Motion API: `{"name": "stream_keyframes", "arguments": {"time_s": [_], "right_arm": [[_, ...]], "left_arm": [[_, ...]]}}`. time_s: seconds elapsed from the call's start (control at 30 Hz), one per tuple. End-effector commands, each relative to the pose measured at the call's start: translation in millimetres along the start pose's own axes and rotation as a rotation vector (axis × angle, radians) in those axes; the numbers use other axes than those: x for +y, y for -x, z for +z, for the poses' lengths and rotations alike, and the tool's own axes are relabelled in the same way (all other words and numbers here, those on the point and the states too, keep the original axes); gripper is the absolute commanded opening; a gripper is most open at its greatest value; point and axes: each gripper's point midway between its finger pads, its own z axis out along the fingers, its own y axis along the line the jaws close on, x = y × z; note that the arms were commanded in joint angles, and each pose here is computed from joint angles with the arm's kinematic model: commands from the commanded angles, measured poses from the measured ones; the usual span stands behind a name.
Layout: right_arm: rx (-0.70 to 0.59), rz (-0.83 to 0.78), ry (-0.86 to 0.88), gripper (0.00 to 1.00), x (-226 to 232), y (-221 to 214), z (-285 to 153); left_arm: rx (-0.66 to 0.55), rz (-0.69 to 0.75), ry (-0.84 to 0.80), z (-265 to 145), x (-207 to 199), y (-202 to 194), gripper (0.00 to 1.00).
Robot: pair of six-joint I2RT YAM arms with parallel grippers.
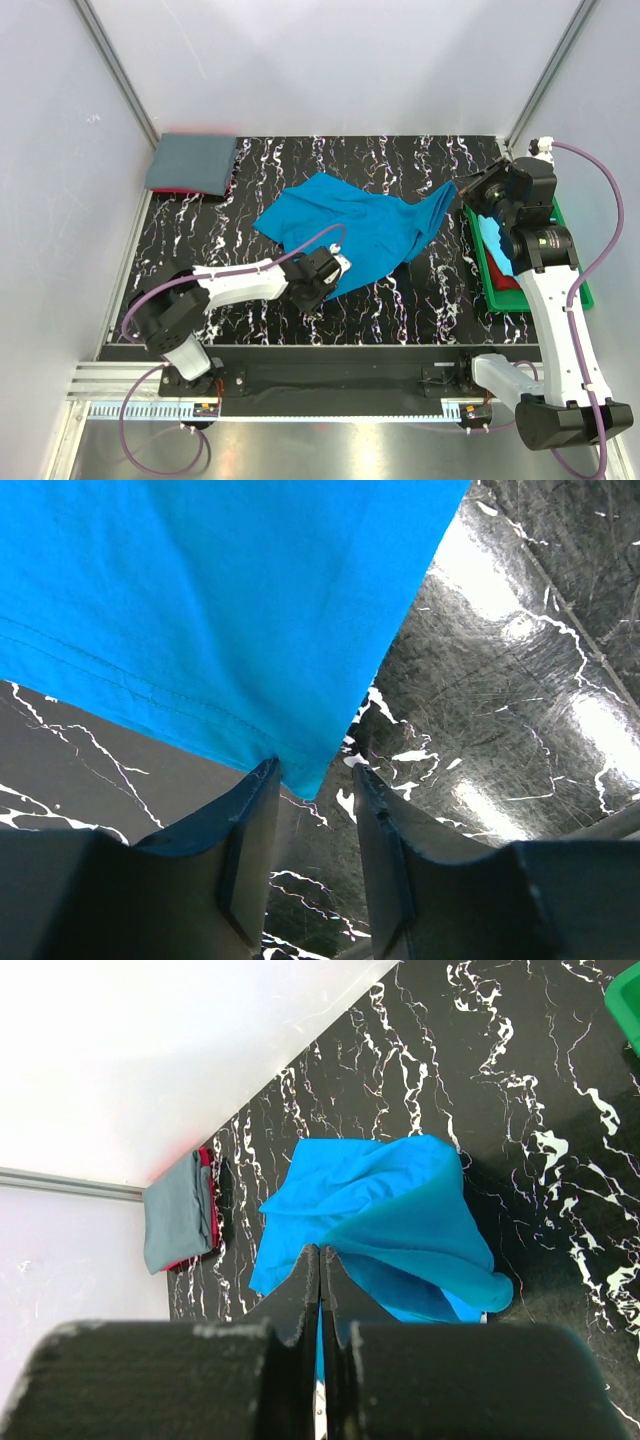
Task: Fold and stack the t-shirts
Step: Flatten the tshirt out
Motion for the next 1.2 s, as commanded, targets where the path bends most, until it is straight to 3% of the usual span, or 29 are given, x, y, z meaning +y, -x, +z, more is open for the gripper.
{"name": "stream_keyframes", "arguments": {"time_s": [0.0, 0.1, 0.2, 0.23, 0.3, 0.4, 0.47, 0.57, 0.6, 0.67, 0.7, 0.77, 0.8, 0.97, 1.17], "right_arm": [[-0.047, 0.002, 0.046, 0.0, 11, 12, -4], [-0.043, 0.002, 0.047, 0.0, 11, 11, -3], [-0.043, -0.001, 0.047, 0.0, 11, 11, -3], [-0.048, -0.006, 0.05, 0.0, 12, 12, -4], [-0.051, -0.008, 0.046, 0.0, 11, 13, -5], [-0.055, -0.017, 0.043, 0.0, 12, 15, -5], [-0.051, -0.025, -0.005, 0.0, 5, 16, -4], [-0.088, -0.055, -0.073, 0.0, 8, 38, -9], [-0.146, -0.055, -0.065, 0.0, 22, 60, -20], [-0.158, -0.067, -0.095, 0.0, 27, 72, -25], [-0.234, -0.063, -0.074, 0.0, 44, 98, -45], [-0.252, -0.072, -0.097, 0.0, 50, 110, -57], [-0.327, -0.065, -0.063, 0.0, 67, 133, -82], [-0.489, -0.08, -0.022, 0.0, 85, 169, -158], [-0.643, -0.067, 0.057, 0.0, 86, 180, -241]], "left_arm": [[0.029, -0.012, 0.037, 5, 4, -8, 0.36], [0.029, -0.003, 0.066, 7, 9, -2, 0.31], [0.038, 0.016, 0.083, 10, 12, 2, 0.17], [0.038, 0.017, 0.081, 11, 11, 7, 0.07], [0.024, 0.005, 0.083, 10, 10, 15, 0.0], [-0.006, -0.023, 0.134, -2, 18, 28, 0.0], [-0.031, -0.038, 0.222, -33, 34, 37, 0.0], [-0.199, -0.088, 0.449, -125, 78, 76, 0.0], [-0.322, -0.136, 0.559, -174, 99, 103, 0.0], [-0.469, -0.205, 0.646, -249, 121, 112, 0.0], [-0.592, -0.268, 0.717, -305, 137, 124, 0.0], [-0.736, -0.341, 0.742, -371, 148, 123, 0.0], [-0.836, -0.39, 0.751, -419, 156, 122, 0.0], [-1.108, -0.461, 0.637, -525, 160, 102, 0.0], [-1.306, -0.471, 0.42, -569, 145, 79, 0.0]]}}
